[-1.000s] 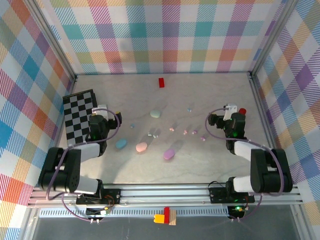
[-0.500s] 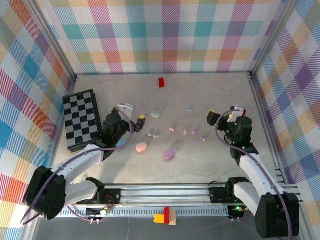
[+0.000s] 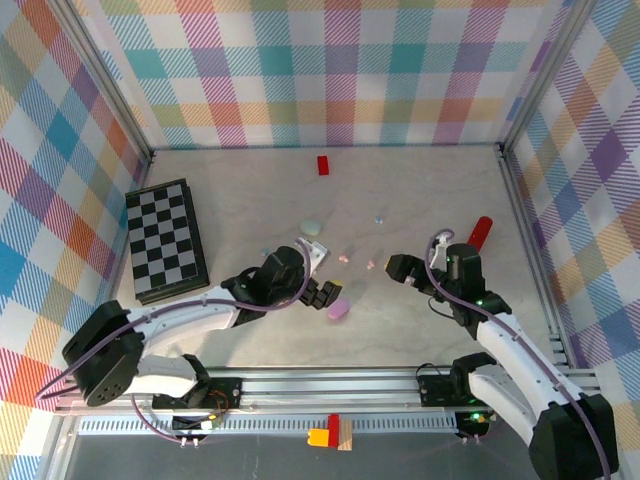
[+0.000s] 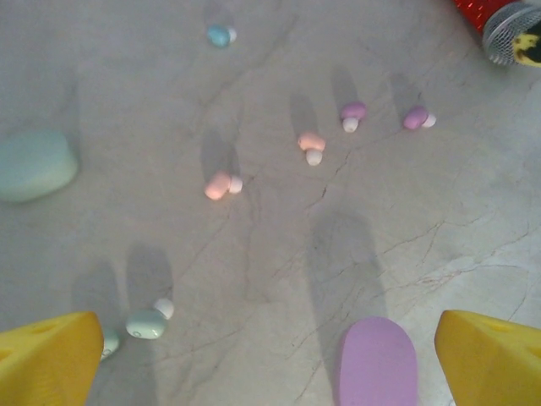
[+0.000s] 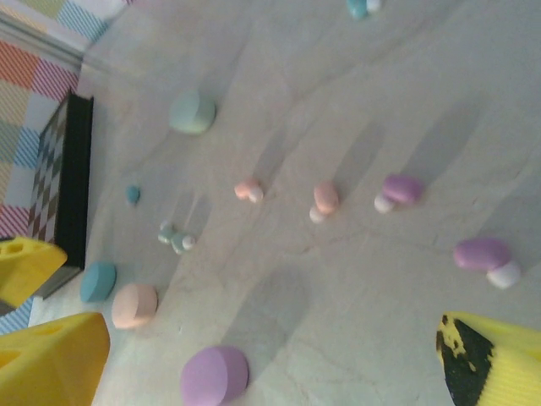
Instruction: Insert wireless bluetooth earbuds into charging case
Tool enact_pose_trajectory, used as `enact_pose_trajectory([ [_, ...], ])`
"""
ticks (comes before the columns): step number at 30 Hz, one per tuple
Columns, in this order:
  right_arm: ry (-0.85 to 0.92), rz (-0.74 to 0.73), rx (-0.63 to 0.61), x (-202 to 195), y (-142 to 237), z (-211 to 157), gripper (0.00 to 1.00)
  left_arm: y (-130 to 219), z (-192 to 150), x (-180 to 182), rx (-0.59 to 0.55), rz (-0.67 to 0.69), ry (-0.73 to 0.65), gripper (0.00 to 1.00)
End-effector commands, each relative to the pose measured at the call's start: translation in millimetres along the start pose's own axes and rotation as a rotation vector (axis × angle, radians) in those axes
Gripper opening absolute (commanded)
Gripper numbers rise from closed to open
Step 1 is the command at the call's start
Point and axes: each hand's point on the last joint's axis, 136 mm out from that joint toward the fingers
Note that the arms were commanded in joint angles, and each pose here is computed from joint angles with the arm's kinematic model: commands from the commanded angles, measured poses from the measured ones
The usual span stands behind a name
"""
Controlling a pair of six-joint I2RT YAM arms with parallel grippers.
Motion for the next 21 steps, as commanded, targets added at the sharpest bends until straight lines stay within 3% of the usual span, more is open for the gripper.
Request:
enact_pose_trajectory([
  [1,-0.024,0.002,0.064,6,-1,-9,0.99,-8,-9,-9,0.100,-0.023,0.079,1.00],
  [7,-0.031,-0.032,0.090,-1,-5,-15,0.99,-21,-35,-35,0.265,-0.082,0.039,0.99],
  [12,-0.042,-0.056,0.096,-7,-8,-17,0.99,-28,-52,-57,0.275,-0.155,-0.041,0.94],
  [21,-0.054,-0.067,0.105,-12,-10,-20,0.99,-43,-75,-65,0.321,-0.189,-0.128,0.88],
])
Point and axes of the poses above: each hand's point on the last joint's axis, 136 mm out from that joint toward the fingers, its own y axis back along the fingers, its own x axis along the line the jaws close on, z = x × y, and after that the axes turned 6 degrees about -y, right-handed
